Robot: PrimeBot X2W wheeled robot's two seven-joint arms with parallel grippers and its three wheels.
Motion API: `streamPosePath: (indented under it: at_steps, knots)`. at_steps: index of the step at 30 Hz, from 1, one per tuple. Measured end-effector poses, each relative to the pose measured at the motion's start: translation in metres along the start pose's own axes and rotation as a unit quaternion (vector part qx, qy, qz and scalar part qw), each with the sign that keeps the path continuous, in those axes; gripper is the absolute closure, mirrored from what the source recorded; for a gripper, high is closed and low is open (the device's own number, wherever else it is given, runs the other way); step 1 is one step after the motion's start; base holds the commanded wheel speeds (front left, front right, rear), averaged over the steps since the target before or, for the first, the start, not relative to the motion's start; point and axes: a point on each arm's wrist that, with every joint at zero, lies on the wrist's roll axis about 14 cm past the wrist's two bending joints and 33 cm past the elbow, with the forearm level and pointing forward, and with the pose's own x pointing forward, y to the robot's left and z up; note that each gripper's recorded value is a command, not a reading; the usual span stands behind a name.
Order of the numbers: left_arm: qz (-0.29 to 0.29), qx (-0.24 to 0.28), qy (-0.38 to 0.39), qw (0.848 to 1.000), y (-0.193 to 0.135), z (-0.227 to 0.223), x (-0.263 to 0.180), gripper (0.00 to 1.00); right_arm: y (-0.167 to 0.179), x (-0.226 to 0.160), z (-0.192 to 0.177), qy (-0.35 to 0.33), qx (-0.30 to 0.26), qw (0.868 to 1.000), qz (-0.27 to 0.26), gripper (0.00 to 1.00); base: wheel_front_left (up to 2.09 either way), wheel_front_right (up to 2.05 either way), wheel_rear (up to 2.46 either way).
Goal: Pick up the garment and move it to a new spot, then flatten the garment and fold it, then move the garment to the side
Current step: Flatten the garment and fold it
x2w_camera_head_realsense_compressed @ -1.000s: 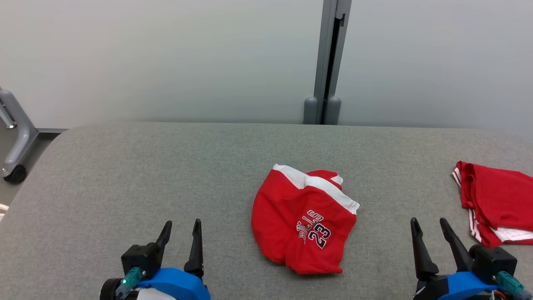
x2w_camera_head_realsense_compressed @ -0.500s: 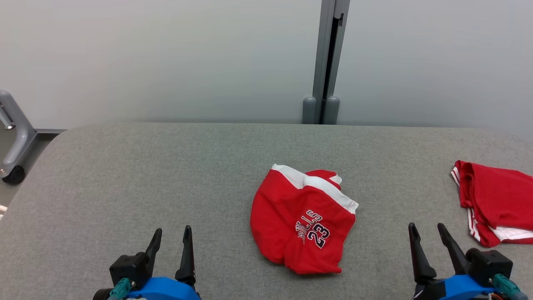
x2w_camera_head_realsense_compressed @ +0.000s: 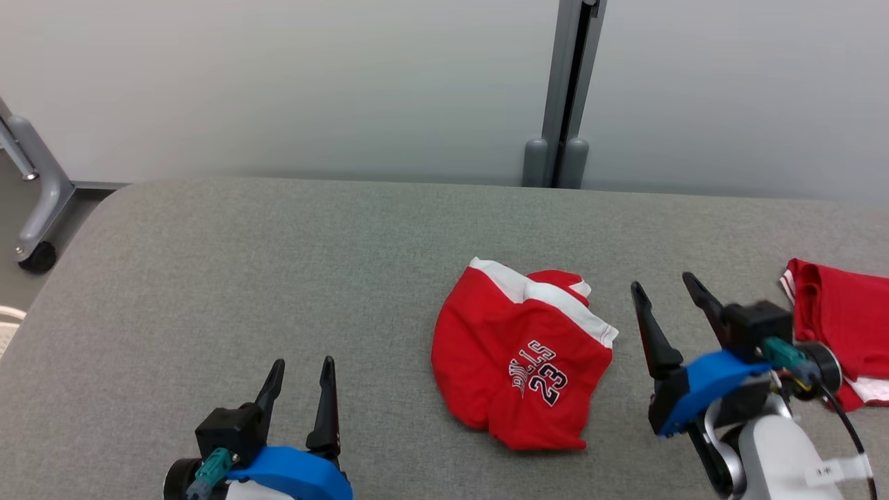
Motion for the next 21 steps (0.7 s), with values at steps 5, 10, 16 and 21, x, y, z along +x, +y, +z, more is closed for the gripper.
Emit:
streamPosePath:
  at_steps: [5,10,16,21]
  knots:
    - [0.004,-0.002,-0.005,1.0,0.0,0.004,0.007,0.0,0.031,0.048,0.02,0.03,-0.042,0.997,0.054,0.0,0.0,0.0,0.0]
    - [0.025,-0.014,0.004,1.0,0.009,-0.003,0.009,0.0,0.059,0.089,0.016,0.101,-0.061,0.986,0.115,0.0,0.0,0.0,0.0]
    - [0.056,-0.027,0.019,0.998,0.023,-0.015,0.009,0.0,0.08,0.126,-0.001,0.186,-0.078,0.965,0.167,0.0,0.0,0.0,0.0]
    - [0.084,-0.033,0.017,0.996,0.037,-0.016,0.009,0.0,0.09,0.141,-0.042,0.279,-0.078,0.937,0.193,0.0,0.0,0.0,0.0]
